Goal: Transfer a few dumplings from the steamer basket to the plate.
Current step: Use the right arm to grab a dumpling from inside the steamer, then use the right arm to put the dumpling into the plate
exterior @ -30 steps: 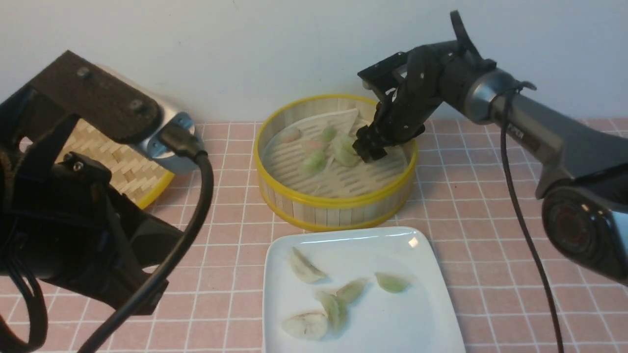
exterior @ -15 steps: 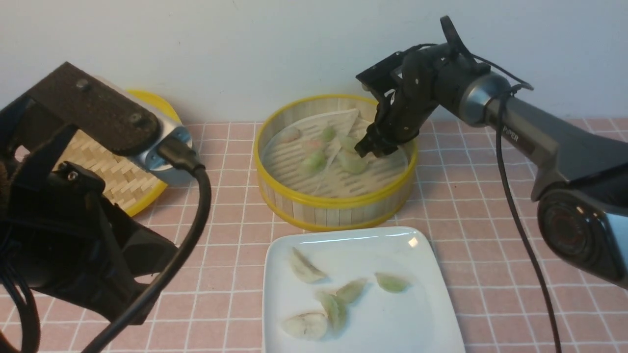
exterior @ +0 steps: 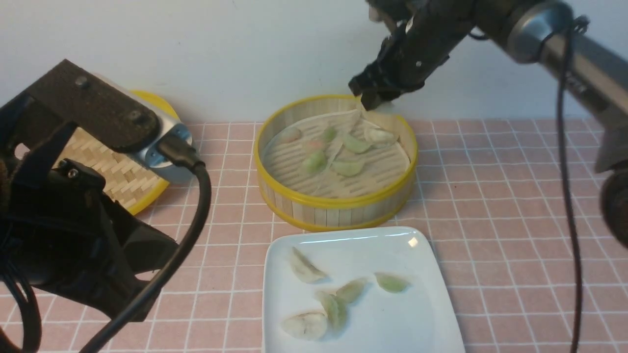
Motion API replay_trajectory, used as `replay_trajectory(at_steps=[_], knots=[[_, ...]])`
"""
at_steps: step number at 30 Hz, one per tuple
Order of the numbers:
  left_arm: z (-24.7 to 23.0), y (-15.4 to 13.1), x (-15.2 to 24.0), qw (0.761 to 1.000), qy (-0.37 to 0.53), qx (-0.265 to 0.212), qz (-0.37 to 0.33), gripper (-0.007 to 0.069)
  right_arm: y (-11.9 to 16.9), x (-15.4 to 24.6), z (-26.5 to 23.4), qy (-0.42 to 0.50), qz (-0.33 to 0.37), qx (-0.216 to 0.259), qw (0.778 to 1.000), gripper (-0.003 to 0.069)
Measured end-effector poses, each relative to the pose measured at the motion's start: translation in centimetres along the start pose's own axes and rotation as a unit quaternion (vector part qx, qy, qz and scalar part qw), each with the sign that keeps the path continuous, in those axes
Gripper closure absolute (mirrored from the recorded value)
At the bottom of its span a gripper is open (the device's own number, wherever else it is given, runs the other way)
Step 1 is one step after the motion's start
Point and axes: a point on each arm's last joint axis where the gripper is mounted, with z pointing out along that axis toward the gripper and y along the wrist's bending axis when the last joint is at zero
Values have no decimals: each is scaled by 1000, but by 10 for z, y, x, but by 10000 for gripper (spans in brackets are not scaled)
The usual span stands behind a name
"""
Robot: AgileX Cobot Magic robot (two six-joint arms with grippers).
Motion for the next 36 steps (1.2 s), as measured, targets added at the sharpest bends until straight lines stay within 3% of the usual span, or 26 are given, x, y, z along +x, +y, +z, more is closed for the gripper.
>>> replay_trajectory(at_steps=[3,6,9,12,17,19,26,28,32,36], knots=[[0,-1,0,1000,-1,4,-2,631,23,9,-42,-2,1,-18,1000,477],[0,-1,-1,1000,-3,5,-3,631,48,42,-54,46,-6,-38,998,480],[0,-1,-2,1000,-8,6,-4,631,61,72,-38,106,-2,-51,993,481],[0,-1,-3,1000,-15,5,-4,631,69,124,16,194,34,-50,979,481],[0,-1,-3,1000,-15,6,-5,631,63,138,56,195,57,-34,979,471],[0,-1,-3,1000,-15,6,-5,631,62,136,63,184,61,-31,981,428],[0,-1,-3,1000,-15,8,-5,631,65,122,54,195,60,-40,978,102],[0,-1,-3,1000,-15,8,-5,631,67,115,47,203,60,-41,977,90],[0,-1,-3,1000,-18,8,-2,631,68,93,13,168,66,-26,983,214],[0,-1,-5,1000,-30,4,-1,631,76,83,-70,91,87,-19,992,495]])
